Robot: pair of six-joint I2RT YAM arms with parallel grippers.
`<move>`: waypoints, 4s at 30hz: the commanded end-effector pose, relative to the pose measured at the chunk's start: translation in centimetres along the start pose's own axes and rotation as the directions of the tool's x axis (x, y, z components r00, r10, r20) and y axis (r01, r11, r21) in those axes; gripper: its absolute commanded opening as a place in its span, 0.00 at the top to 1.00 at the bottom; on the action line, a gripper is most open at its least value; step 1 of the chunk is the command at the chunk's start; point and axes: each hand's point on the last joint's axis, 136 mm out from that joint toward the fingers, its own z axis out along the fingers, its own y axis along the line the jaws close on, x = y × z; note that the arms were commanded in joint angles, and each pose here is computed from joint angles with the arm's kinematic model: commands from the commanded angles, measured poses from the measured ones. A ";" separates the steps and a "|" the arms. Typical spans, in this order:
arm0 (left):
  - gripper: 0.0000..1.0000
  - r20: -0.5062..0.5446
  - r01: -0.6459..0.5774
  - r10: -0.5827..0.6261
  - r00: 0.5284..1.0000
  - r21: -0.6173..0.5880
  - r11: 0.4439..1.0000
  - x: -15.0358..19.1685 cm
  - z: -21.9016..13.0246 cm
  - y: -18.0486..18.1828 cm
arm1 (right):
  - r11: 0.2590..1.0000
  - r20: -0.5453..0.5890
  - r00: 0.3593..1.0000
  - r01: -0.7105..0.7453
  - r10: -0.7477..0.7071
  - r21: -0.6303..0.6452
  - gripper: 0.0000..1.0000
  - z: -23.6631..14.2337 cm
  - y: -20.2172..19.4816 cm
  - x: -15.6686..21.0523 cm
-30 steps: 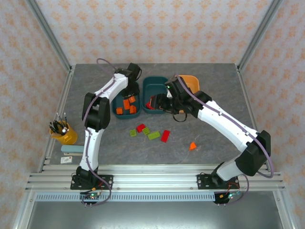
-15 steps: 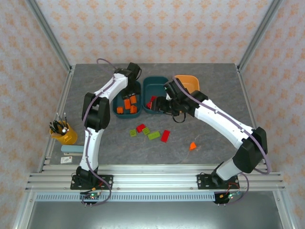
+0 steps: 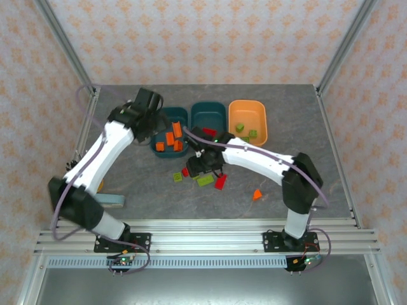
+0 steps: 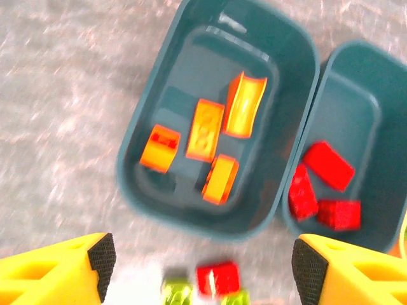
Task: Sort the legos into containers by color
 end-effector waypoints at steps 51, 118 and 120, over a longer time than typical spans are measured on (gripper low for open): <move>0.19 -0.062 -0.115 0.157 0.986 0.434 0.893 8.6 -2.8 -12.3 | 0.804 0.233 0.834 -0.547 0.500 0.233 0.68 -3.4 -25.7 -13.0; 0.14 -0.484 -0.412 0.427 0.764 0.144 0.900 37.6 6.9 -21.1 | 0.640 0.506 0.492 -0.750 0.708 -0.166 0.34 -27.5 -19.2 13.6; 0.14 -0.486 -0.402 0.419 0.767 0.146 0.904 37.9 7.2 -21.8 | 0.646 0.526 0.478 -0.740 0.703 -0.190 0.34 -28.0 -19.1 13.9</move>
